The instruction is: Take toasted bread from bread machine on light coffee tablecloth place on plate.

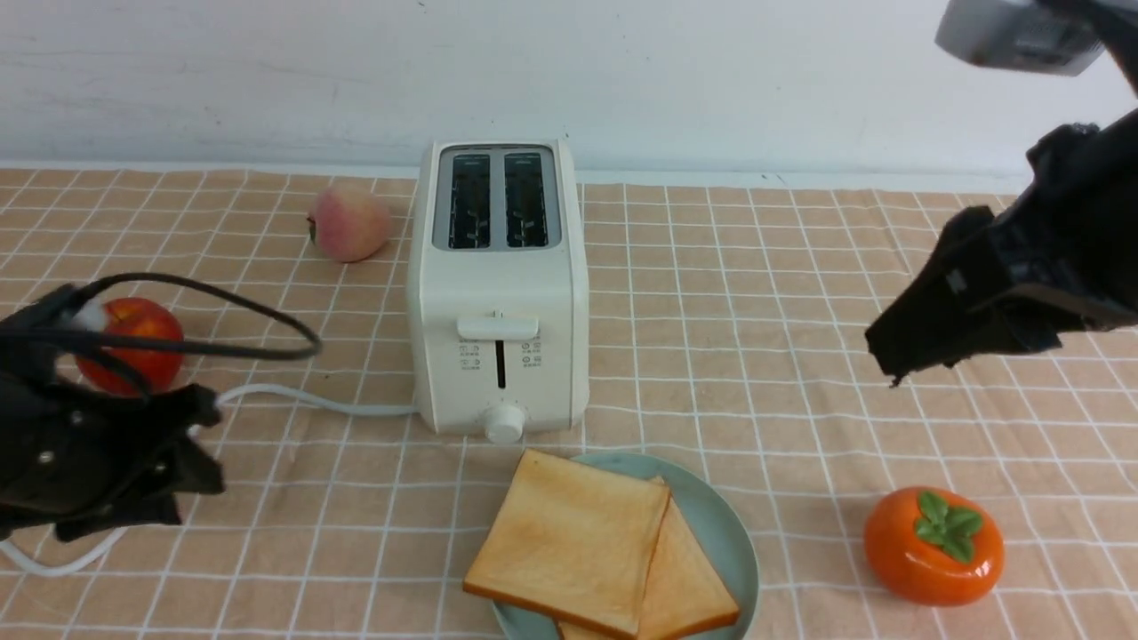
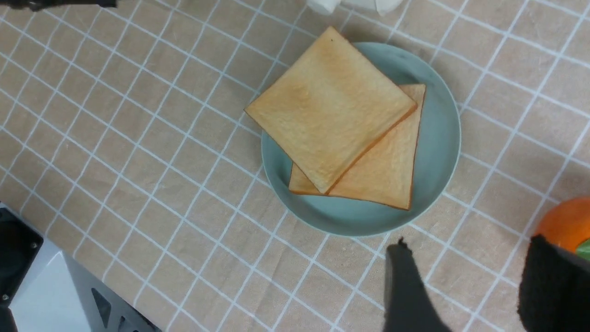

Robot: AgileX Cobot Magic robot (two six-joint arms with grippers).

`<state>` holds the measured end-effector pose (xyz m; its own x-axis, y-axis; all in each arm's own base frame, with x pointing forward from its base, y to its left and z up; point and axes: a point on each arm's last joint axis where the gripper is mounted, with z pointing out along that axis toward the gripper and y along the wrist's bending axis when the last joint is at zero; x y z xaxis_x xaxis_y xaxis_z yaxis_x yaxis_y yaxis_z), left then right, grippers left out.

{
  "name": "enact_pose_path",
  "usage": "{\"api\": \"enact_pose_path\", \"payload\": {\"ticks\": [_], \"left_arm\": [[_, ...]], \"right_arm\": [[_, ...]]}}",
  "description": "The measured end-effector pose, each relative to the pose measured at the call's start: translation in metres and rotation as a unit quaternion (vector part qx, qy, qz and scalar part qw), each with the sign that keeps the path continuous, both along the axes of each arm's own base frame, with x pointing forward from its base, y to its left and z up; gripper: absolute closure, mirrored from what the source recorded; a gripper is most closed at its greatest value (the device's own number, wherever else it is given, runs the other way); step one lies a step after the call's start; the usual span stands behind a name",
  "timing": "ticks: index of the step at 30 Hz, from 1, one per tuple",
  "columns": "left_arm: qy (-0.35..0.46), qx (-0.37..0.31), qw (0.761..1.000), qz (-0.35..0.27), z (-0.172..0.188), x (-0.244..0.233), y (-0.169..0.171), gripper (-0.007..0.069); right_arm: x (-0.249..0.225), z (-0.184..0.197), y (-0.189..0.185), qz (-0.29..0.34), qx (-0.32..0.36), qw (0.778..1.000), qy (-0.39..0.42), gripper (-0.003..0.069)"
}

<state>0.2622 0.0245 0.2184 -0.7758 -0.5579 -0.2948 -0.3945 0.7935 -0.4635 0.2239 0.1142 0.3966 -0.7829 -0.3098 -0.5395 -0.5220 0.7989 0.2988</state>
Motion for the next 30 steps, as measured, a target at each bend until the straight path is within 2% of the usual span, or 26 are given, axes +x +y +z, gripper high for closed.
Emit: {"api": "enact_pose_path", "payload": {"ticks": [2,4,6,7,8,9,12,15,18,25,30], "left_arm": [[-0.008,-0.004,1.000,0.023,0.009,-0.004,0.008,0.0500],[-0.050,-0.006,0.999,0.016,0.030,-0.011,0.005,0.0613],[-0.124,-0.012,0.991,-0.044,0.060,-0.023,-0.016,0.0639],[-0.158,-0.015,0.984,-0.078,0.072,-0.030,-0.028,0.0639],[-0.162,-0.019,0.983,-0.082,0.075,-0.032,-0.031,0.0639],[-0.192,-0.021,0.972,-0.132,0.086,-0.041,-0.046,0.0639],[-0.203,-0.012,0.950,-0.238,0.095,-0.060,-0.079,0.0639],[-0.175,0.011,0.945,-0.275,0.089,-0.066,-0.092,0.0639],[-0.152,0.033,0.945,-0.288,0.084,-0.071,-0.099,0.0639],[-0.150,0.053,0.934,-0.319,0.079,-0.091,-0.113,0.0639],[-0.155,0.046,0.937,-0.310,0.084,-0.111,-0.107,0.0639]], "right_arm": [[0.003,-0.010,0.000,-0.010,-0.003,1.000,0.003,0.0414],[0.007,-0.028,-0.003,-0.038,-0.008,0.999,0.010,0.0509],[0.014,-0.049,-0.013,-0.088,-0.021,0.996,0.016,0.0606],[0.017,-0.058,-0.018,-0.110,-0.026,0.993,0.019,0.0638],[0.018,-0.060,-0.020,-0.117,-0.028,0.993,0.019,0.0650],[0.021,-0.070,-0.028,-0.140,-0.033,0.989,0.017,0.0671],[0.024,-0.100,-0.048,-0.180,-0.046,0.982,0.012,0.0678],[0.018,-0.113,-0.056,-0.201,-0.043,0.979,-0.006,0.0678],[0.005,-0.114,-0.061,-0.209,-0.039,0.976,-0.041,0.0678],[-0.038,-0.086,-0.074,-0.210,-0.032,0.964,-0.163,0.0678],[-0.072,-0.091,-0.080,-0.216,-0.018,0.953,-0.210,0.0676]]}}
